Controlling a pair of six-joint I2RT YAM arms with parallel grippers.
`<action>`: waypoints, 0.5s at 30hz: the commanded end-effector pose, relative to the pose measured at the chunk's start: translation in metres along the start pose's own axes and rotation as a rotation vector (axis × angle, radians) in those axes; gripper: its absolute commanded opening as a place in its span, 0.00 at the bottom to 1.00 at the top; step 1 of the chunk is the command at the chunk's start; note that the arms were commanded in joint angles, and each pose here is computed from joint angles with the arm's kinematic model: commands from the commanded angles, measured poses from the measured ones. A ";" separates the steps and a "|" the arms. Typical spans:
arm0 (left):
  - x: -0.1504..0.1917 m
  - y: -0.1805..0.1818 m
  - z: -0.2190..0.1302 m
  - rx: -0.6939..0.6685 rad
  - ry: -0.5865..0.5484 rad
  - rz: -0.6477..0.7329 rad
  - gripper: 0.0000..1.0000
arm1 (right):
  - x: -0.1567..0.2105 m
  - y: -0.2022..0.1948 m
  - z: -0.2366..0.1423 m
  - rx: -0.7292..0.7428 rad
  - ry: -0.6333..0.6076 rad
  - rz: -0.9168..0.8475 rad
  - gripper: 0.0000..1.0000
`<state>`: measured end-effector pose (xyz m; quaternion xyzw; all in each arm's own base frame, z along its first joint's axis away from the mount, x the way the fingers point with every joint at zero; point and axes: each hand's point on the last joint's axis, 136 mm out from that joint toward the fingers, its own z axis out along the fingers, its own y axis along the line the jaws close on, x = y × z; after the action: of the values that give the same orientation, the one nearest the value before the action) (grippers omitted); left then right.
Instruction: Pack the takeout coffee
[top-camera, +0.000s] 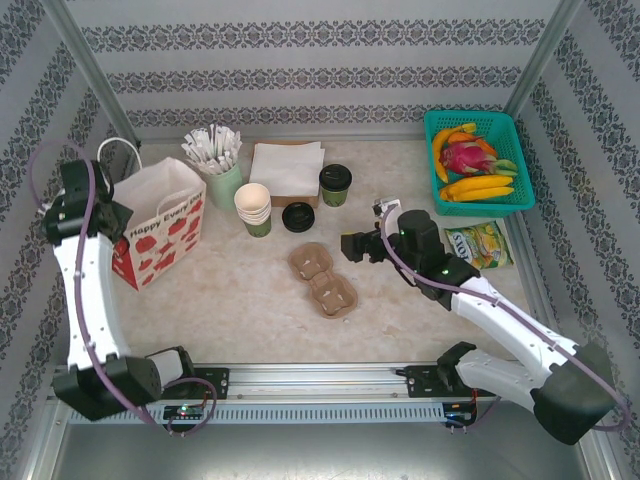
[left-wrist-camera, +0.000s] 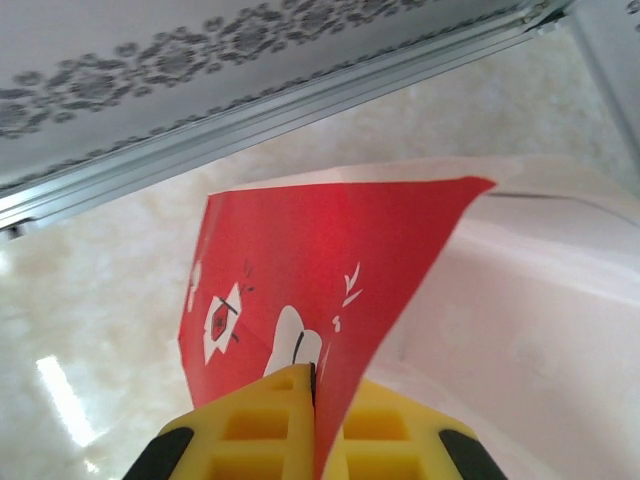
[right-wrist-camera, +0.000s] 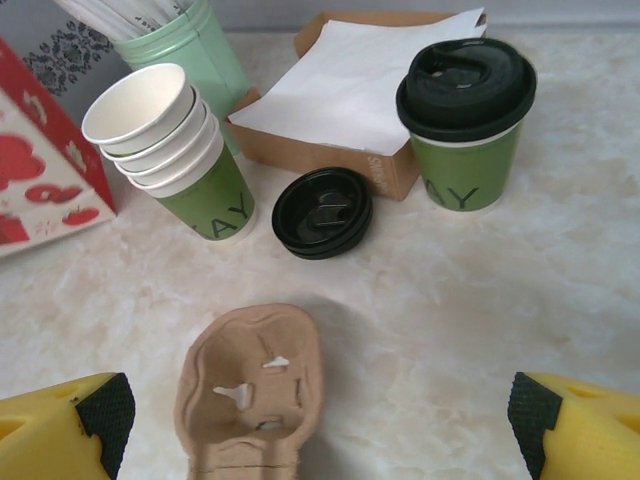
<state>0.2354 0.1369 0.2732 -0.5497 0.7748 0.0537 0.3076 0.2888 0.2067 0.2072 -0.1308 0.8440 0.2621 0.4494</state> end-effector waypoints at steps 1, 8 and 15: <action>0.015 0.040 -0.017 -0.102 0.003 0.062 0.00 | -0.014 0.001 0.001 0.074 -0.034 0.187 0.98; 0.091 0.055 -0.032 0.022 0.257 0.048 0.00 | 0.018 -0.004 -0.007 0.351 0.102 0.577 0.98; 0.126 0.070 -0.049 0.027 0.393 0.143 0.00 | 0.059 0.025 0.013 0.361 0.236 0.828 0.98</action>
<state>0.1466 0.0585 0.2274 -0.5158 0.8341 -0.0313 0.1928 0.2644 0.2317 0.1802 0.1941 0.9042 0.2598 0.2781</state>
